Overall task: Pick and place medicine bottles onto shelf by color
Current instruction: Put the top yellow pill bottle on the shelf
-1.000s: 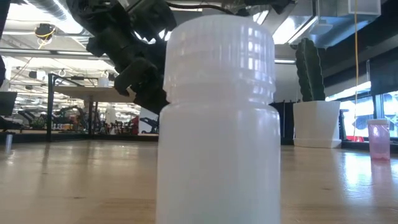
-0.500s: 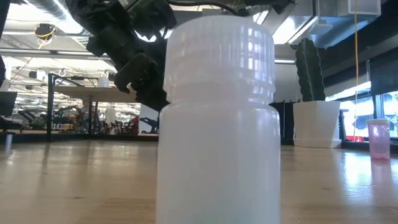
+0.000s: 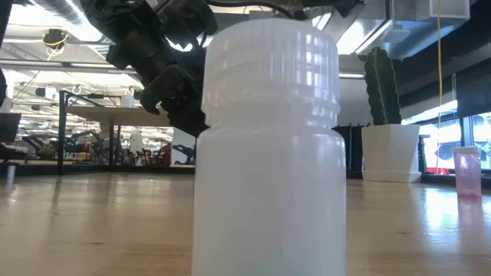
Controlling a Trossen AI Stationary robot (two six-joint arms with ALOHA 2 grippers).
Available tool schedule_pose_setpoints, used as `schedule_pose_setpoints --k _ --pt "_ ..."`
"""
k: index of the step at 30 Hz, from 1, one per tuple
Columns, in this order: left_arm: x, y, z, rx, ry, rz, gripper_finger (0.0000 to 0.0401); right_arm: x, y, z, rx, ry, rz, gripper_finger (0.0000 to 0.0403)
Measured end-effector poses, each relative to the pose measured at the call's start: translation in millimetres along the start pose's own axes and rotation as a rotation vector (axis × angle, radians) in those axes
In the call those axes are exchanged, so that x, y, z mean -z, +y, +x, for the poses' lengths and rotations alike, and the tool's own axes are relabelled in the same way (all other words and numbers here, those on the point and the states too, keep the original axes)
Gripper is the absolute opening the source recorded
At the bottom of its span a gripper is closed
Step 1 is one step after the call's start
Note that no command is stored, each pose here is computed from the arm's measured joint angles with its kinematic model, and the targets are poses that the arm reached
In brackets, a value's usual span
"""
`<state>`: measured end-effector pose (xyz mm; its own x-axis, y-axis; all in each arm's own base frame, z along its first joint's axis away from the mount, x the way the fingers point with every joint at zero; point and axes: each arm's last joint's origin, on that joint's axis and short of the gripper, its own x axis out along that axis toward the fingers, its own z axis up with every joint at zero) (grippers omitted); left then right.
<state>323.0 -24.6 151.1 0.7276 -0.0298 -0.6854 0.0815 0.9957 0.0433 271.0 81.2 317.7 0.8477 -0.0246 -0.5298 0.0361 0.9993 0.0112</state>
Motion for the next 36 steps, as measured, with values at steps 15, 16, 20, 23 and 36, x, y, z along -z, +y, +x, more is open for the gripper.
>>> schedule_pose_setpoints --k 15,16,20,23,36 --pt "-2.8 -6.7 -4.2 0.014 -0.012 -0.018 0.0109 -0.1 -0.1 0.0 0.0 0.0 0.0 0.0161" --pt "-3.7 -6.4 -6.5 0.01 -0.012 -0.018 0.0109 -0.1 0.0 0.0 0.0 -0.001 0.0 0.0161" --pt "-10.2 -5.1 -18.8 -0.012 -0.039 -0.019 0.0109 -0.1 -0.1 0.0 0.0 -0.001 0.0 0.0161" --pt "-16.0 -3.2 -33.2 -0.05 -0.06 -0.021 0.0109 -0.1 0.0 0.0 0.0 -0.001 0.0 0.0161" --pt "-29.7 7.5 -125.3 -0.266 -0.166 -0.147 0.0108 -0.2 0.0 0.0 0.0 -0.002 -0.001 0.0161"
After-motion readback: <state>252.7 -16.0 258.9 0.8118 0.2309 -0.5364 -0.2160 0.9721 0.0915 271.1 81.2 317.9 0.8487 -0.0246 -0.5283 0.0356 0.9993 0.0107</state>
